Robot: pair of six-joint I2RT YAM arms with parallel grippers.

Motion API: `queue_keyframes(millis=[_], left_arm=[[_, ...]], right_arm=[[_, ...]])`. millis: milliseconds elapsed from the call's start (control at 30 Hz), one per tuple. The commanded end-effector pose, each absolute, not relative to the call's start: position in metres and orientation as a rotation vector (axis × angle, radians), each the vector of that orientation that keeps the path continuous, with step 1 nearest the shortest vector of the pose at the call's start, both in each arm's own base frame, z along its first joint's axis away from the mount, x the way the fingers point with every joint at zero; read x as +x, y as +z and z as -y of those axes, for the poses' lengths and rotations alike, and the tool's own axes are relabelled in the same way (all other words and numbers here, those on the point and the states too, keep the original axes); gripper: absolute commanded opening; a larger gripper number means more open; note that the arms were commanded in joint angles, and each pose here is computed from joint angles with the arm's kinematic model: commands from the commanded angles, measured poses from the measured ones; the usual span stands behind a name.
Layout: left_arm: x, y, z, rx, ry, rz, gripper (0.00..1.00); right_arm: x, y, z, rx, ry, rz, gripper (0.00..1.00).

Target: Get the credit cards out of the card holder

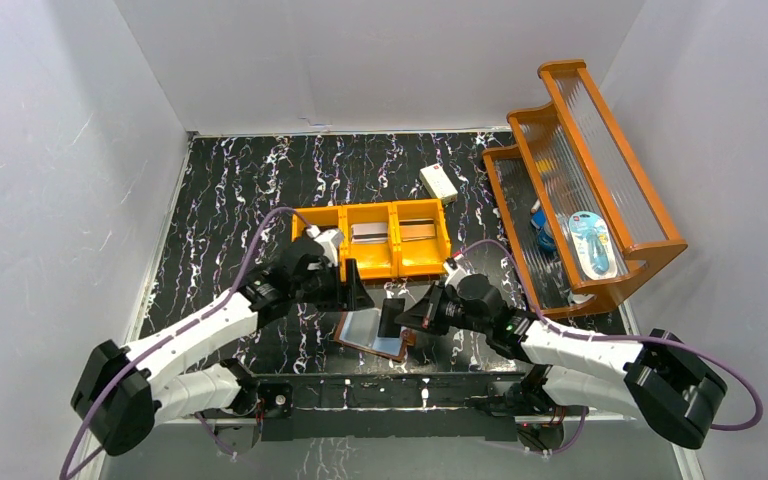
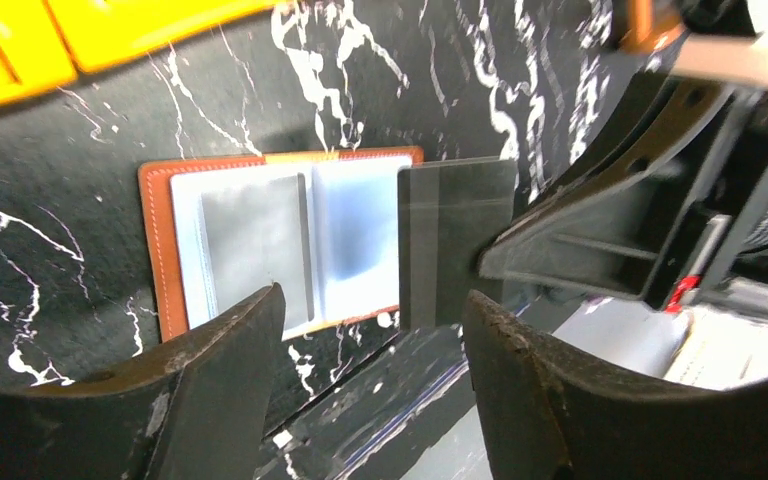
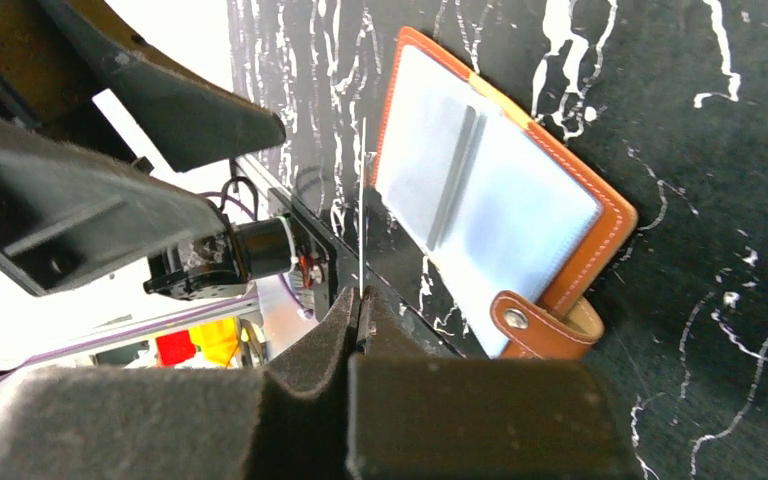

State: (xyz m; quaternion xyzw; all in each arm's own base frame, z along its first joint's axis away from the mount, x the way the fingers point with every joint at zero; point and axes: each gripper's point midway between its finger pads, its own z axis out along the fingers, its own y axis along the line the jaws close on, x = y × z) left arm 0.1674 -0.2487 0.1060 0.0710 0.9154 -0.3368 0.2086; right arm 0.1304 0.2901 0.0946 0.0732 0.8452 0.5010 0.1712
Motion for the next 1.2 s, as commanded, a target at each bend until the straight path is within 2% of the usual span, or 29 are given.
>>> queue_keyframes(millis=[0, 200, 367, 500, 800, 1167], left_arm=[[0.18, 0.134, 0.245, 0.072, -1.113, -2.417, 0.67], [0.172, 0.159, 0.257, 0.059, -1.435, -2.294, 0.69], [0.163, 0.175, 0.269, 0.093, -1.629, -2.218, 0.65], [0.158, 0.181, 0.273, 0.125, -1.699, -2.188, 0.58], [0.149, 0.19, 0.277, 0.204, -1.788, -2.15, 0.33], [0.137, 0.199, 0.281, 0.319, -1.893, -2.11, 0.23]], right_arm=[[0.135, 0.129, -0.3, 0.13, 1.555, -2.238, 0.0], [0.132, 0.156, -0.306, 0.072, 1.684, -2.114, 0.0], [0.13, 0.173, -0.312, 0.03, 1.761, -2.043, 0.0], [0.128, 0.184, -0.312, 0.012, 1.809, -1.987, 0.0], [0.125, 0.187, -0.308, 0.026, 1.852, -1.939, 0.0], [0.12, 0.195, -0.305, 0.019, 1.912, -1.88, 0.0]])
